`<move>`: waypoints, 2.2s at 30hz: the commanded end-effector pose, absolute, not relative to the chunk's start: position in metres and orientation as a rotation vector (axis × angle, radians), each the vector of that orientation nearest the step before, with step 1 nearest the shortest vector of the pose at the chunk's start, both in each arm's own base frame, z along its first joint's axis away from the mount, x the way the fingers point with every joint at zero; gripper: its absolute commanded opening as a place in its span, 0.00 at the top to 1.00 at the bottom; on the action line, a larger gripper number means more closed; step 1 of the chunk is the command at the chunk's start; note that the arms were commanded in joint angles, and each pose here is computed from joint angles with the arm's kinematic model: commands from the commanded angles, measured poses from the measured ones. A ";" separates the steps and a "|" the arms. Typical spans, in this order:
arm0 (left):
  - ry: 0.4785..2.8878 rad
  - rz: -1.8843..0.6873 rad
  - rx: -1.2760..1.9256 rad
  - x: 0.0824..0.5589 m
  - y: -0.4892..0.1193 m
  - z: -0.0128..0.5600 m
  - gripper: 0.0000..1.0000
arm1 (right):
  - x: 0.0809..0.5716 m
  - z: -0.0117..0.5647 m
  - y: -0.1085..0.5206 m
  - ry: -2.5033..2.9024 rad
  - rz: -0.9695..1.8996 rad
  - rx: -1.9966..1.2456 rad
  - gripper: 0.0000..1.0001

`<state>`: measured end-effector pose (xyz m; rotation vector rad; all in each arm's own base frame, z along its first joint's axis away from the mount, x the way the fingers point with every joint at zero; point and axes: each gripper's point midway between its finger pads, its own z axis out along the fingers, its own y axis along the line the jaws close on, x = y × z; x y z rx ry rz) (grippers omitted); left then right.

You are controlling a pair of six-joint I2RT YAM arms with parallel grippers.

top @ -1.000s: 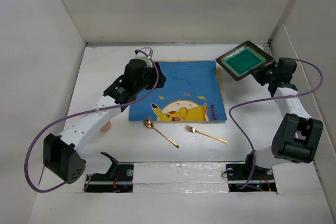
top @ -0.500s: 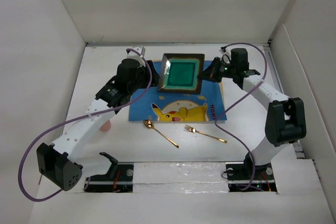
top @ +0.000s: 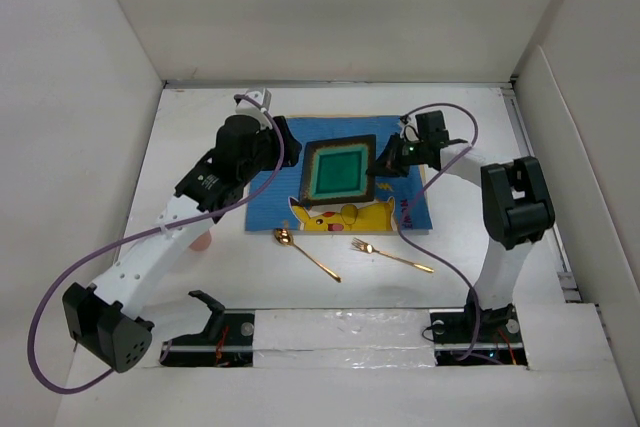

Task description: Set the dinner table for one person

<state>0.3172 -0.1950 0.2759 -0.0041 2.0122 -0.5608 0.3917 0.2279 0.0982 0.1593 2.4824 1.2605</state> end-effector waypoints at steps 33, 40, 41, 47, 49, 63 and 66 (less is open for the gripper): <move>1.810 -0.505 -0.155 0.311 -0.157 0.379 1.00 | 0.418 0.235 0.252 2.253 0.798 -0.117 1.00; 1.699 -0.510 -0.302 0.283 -0.121 0.420 0.80 | 0.371 0.277 0.371 2.144 0.939 -0.370 1.00; 1.691 -0.517 -0.315 0.280 -0.119 0.423 0.77 | 0.366 0.278 0.383 2.144 0.940 -0.392 1.00; 1.627 -0.546 -0.395 0.252 -0.095 0.446 0.64 | 0.317 0.270 0.482 2.136 1.018 -0.574 1.00; 1.581 -0.577 -0.413 0.240 -0.087 0.461 0.59 | 0.307 0.266 0.504 2.132 1.023 -0.599 0.98; 1.562 -0.636 -0.366 0.207 -0.079 0.476 0.53 | 0.247 0.204 0.621 2.140 1.046 -0.718 0.35; 1.561 -0.647 -0.346 0.205 -0.081 0.475 0.52 | 0.250 0.183 0.628 2.166 1.040 -0.704 0.35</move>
